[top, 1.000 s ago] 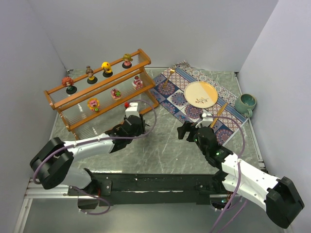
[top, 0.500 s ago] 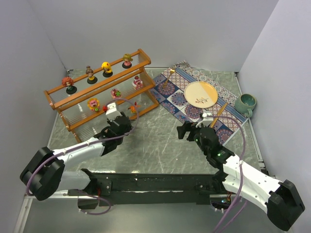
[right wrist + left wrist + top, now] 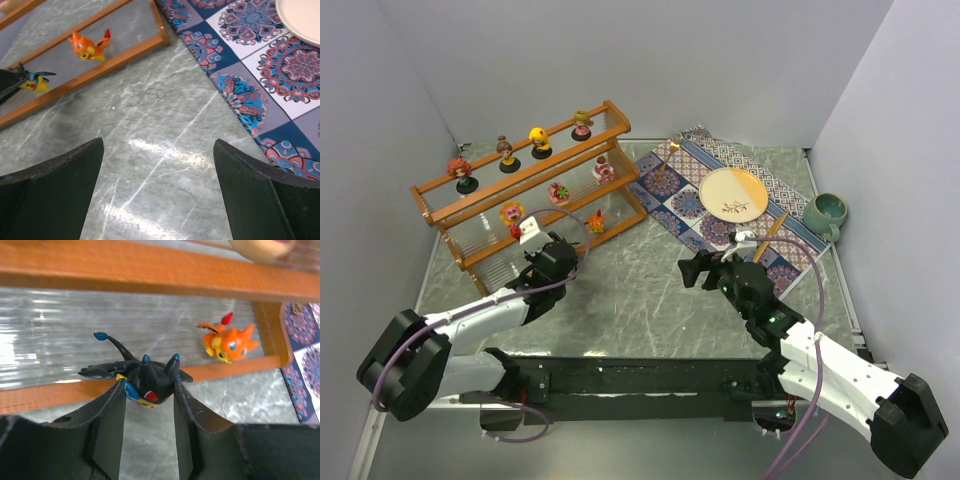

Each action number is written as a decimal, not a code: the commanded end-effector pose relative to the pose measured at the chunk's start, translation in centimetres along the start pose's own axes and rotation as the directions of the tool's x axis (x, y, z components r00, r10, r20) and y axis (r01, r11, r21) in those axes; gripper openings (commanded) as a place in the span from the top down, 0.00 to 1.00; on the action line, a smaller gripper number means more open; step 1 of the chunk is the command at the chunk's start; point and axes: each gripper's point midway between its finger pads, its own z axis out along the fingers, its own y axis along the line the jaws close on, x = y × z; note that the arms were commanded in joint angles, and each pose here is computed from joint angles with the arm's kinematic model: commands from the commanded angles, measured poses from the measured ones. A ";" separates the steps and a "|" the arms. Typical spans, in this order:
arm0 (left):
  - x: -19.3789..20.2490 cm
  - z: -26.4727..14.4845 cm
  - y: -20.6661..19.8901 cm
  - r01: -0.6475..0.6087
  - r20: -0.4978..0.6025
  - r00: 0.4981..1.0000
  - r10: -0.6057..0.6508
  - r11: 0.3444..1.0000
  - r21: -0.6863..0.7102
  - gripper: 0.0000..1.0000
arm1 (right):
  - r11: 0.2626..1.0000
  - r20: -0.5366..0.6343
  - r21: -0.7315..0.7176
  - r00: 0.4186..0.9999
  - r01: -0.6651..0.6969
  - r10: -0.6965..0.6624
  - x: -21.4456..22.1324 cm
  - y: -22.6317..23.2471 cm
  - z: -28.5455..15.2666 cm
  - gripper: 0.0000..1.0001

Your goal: Place and organize the plastic toys onto the shelf

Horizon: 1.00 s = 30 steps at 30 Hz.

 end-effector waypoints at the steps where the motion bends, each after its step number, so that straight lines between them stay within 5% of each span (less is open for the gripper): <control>1: -2.5 0.9 -1.6 0.080 0.076 0.994 -0.081 0.997 0.021 0.94 | 0.999 0.046 -0.038 0.999 -0.016 0.018 -1.3 0.9 0.2 0.03; 30: -1.6 3.5 -0.3 0.060 0.068 0.996 -0.059 0.998 -0.006 0.90 | 1.000 0.043 -0.020 0.999 -0.004 0.005 -0.8 0.3 0.3 0.03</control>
